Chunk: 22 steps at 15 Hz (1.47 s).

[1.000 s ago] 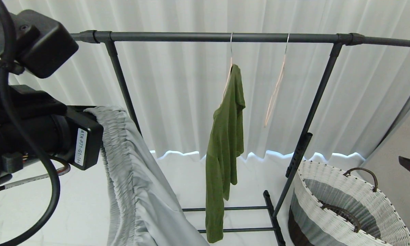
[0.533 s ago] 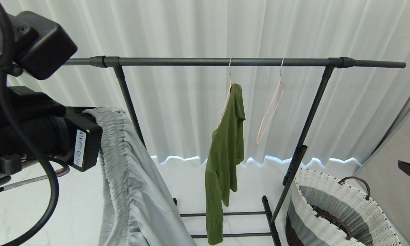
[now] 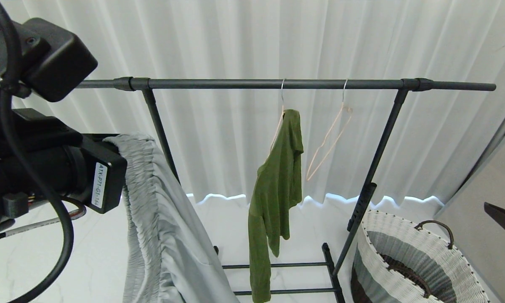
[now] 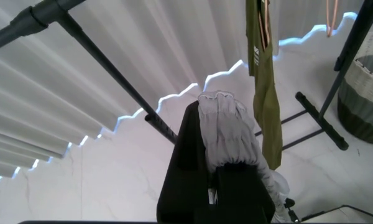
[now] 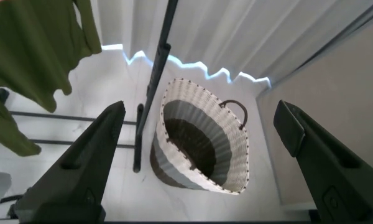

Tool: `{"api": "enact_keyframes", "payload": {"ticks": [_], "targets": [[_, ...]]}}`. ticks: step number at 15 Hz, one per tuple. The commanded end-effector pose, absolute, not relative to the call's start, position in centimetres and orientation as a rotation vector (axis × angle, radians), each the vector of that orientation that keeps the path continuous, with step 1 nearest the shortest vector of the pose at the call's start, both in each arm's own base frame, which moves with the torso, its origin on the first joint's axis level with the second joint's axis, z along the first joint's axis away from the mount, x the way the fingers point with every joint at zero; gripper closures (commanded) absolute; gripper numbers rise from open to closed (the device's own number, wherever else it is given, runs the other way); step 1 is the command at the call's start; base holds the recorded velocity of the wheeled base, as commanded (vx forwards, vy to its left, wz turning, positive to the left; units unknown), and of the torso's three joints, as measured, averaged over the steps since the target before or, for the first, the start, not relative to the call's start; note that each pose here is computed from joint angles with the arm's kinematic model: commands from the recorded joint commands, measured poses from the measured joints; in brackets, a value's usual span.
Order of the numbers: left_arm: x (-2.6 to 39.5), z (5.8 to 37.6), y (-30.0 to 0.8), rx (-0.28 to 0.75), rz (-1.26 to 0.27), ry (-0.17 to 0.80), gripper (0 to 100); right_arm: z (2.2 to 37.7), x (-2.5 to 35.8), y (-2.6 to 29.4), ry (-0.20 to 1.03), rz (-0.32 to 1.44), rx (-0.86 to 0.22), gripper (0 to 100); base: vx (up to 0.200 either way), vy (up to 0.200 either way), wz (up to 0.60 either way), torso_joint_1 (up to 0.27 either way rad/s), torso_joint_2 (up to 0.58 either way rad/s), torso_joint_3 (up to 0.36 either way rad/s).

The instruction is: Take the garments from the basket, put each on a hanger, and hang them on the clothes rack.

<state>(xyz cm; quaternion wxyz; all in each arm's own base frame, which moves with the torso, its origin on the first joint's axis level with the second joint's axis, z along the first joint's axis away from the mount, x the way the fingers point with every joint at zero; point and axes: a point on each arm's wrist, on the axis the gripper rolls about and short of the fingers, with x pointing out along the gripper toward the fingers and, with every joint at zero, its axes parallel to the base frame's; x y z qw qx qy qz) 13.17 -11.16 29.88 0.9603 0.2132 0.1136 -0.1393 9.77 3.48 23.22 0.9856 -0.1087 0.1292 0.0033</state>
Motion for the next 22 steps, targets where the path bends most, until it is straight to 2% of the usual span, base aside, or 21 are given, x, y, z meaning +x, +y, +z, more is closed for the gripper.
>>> {"api": "enact_keyframes", "payload": {"ticks": [1, 4, 13, 22], "targets": [[13.2, 29.9, -11.2, 0.433, -0.282, 0.231, 100, 23.2, 9.8, 3.5, 0.259, 0.007, -0.219, 0, 0.0, 0.2, 0.0, 0.002, -0.02, -0.002], [13.2, 29.8, -11.2, 0.433, -0.282, 0.234, 100, 23.2, 9.9, 3.5, 0.261, 0.007, -0.22, 0, 0.0, 0.2, 0.0, 0.002, 0.0, -0.002], [13.3, 29.7, -11.3, 0.435, -0.281, 0.236, 100, 23.1, 10.3, 3.6, 0.274, 0.054, -0.206, 0, 0.0, 0.0, 0.0, 0.0, 0.0, 0.0], [13.2, 29.3, -11.2, 0.438, -0.28, 0.248, 100, 23.1, 11.8, 4.3, 0.265, 0.06, -0.2, 0, 0.2, 0.0, 0.0, 0.001, 0.0, 0.0]]}}
